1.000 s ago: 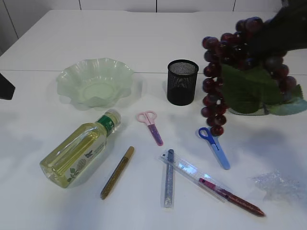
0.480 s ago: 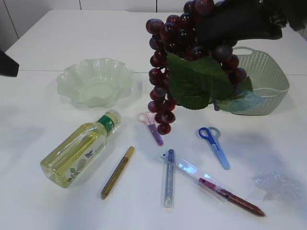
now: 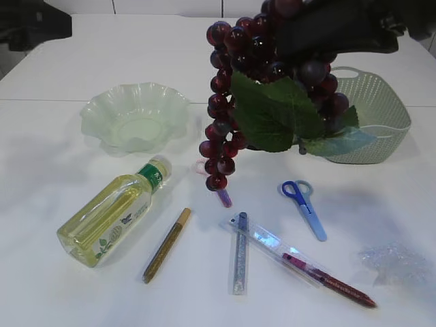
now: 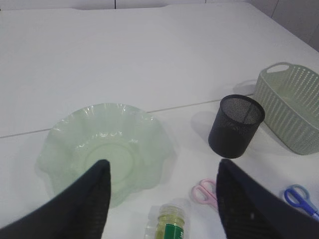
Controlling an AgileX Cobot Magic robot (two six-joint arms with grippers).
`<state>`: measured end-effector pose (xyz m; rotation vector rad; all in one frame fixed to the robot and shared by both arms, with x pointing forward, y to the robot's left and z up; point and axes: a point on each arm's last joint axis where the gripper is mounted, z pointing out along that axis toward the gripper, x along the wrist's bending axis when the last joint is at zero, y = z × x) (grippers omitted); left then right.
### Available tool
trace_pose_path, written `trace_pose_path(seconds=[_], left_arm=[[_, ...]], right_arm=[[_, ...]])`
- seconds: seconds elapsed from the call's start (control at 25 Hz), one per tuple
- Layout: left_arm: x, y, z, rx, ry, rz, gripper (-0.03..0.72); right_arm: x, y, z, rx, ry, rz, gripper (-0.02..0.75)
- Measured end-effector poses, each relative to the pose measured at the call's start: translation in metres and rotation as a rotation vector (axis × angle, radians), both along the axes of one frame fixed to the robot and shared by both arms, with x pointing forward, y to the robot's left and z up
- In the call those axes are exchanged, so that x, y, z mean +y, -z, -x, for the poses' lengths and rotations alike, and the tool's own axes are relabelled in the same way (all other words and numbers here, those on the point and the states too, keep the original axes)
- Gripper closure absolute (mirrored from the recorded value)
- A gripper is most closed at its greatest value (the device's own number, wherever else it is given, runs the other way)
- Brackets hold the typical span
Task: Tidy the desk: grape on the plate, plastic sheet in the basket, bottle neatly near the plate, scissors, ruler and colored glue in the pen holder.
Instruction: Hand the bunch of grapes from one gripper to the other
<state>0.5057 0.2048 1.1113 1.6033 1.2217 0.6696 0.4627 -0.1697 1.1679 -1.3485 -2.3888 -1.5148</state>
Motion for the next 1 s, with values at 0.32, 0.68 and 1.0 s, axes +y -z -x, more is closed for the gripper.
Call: trace_pose_path(seconds=[0.32, 0.68, 1.0], left_arm=[[-0.015, 0.05, 0.018, -0.042, -0.013, 0.004, 0.202], [-0.012, 0.055, 0.018, -0.099, -0.156, 0.288, 0.203], [-0.037, 0.052, 0.017, -0.208, 0.111, 0.325, 0.203]], right_arm=[[0.0, -0.001, -0.002, -0.016, 0.019, -0.011, 0.653], [0.0, -0.002, -0.002, -0.016, 0.021, -0.02, 0.652], [0.0, -0.003, -0.004, -0.028, 0.036, -0.031, 0.651]])
